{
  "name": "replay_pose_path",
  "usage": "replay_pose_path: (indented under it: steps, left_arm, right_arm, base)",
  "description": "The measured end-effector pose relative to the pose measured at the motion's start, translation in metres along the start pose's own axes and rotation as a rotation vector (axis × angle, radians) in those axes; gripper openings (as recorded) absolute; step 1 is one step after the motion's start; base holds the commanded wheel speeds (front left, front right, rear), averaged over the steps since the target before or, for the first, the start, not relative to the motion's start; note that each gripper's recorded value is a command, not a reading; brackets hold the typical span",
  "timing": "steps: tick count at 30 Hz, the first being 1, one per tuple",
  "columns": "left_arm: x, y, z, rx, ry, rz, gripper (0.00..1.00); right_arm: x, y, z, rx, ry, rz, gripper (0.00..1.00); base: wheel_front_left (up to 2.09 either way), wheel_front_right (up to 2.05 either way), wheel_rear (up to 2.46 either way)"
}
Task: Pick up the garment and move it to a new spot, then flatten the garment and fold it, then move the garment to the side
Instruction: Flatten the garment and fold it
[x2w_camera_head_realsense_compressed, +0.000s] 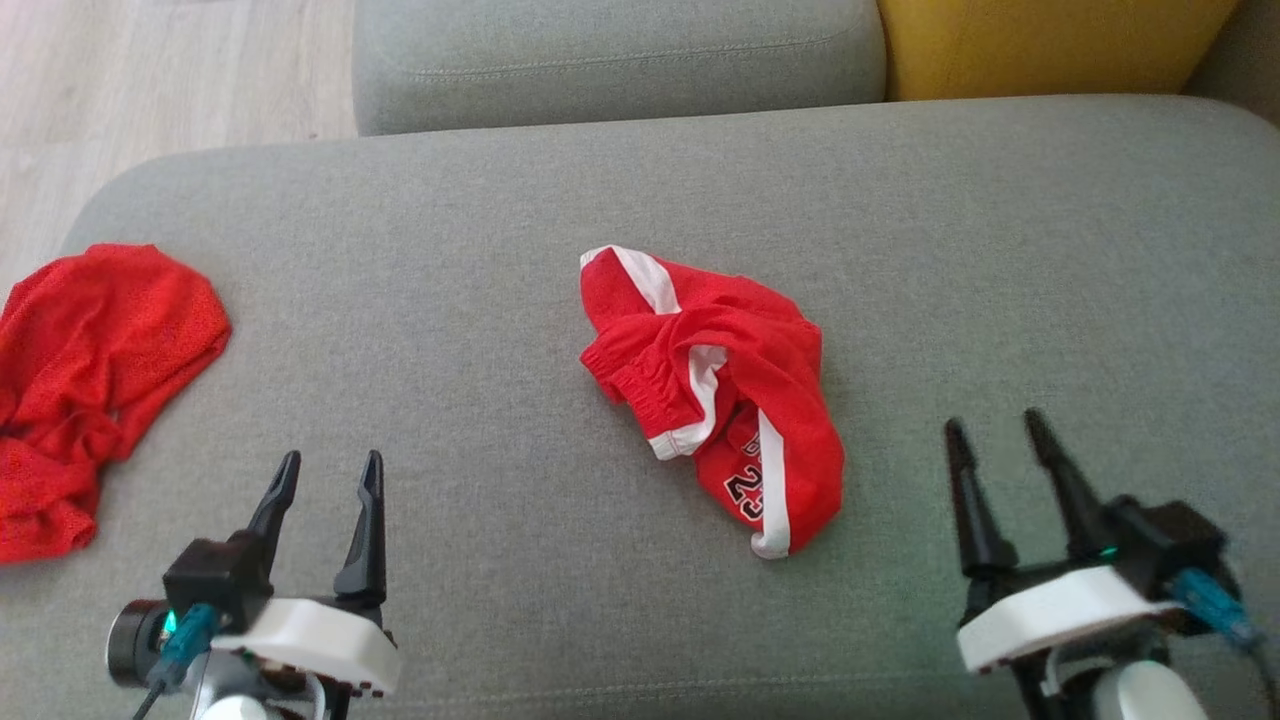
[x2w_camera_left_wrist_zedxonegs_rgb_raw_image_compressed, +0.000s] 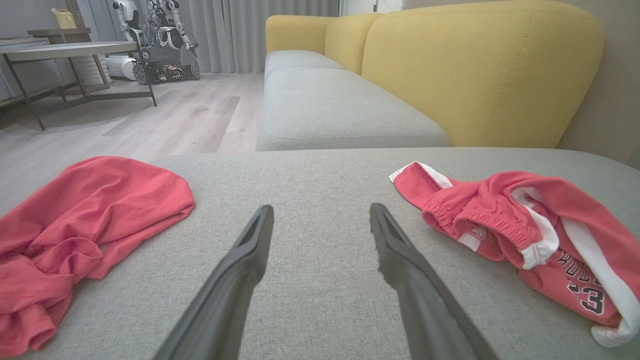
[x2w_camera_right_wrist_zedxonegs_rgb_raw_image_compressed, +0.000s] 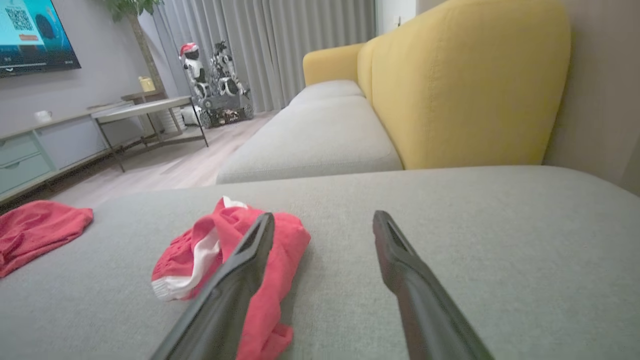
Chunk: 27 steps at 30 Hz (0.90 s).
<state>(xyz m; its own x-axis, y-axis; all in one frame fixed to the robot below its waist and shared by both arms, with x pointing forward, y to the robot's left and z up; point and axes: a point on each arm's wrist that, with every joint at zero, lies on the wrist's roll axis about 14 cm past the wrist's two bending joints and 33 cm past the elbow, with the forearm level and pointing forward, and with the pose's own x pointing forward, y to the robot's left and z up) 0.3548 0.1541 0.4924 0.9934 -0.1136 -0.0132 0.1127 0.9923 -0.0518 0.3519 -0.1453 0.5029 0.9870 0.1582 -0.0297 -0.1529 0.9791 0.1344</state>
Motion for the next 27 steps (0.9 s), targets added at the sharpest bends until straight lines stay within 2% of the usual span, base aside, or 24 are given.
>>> replay_pose_path:
  steps: [11, 20, 21, 23, 27]
  left_arm:
    - [0.012, 0.001, 0.004, 0.0, -0.015, -0.005, 1.0]
    - [0.025, 0.016, 0.0, -0.009, -0.023, 0.041, 1.0]
    - [0.025, 0.018, -0.002, -0.009, -0.018, 0.045, 1.0]
    - [0.026, 0.021, -0.006, -0.008, -0.009, 0.053, 1.0]
    - [0.028, 0.022, -0.01, -0.009, 0.001, 0.056, 1.0]
  right_arm:
    - [-0.01, 0.043, -0.1, 0.023, 0.433, 0.132, 1.0]
    - [0.016, 0.06, -0.129, 0.015, 0.531, 0.203, 1.0]
    - [0.018, 0.06, -0.131, 0.015, 0.539, 0.204, 0.46]
    - [0.02, 0.059, -0.134, 0.018, 0.548, 0.203, 0.0]
    - [0.027, 0.047, -0.126, 0.028, 0.515, 0.167, 0.0]
  base:
    - [0.0, 0.0, 0.0]
    - [0.0, 0.0, 0.0]
    - [0.0, 0.0, 0.0]
    - [0.0, 0.0, 0.0]
    - [0.0, 0.0, 0.0]
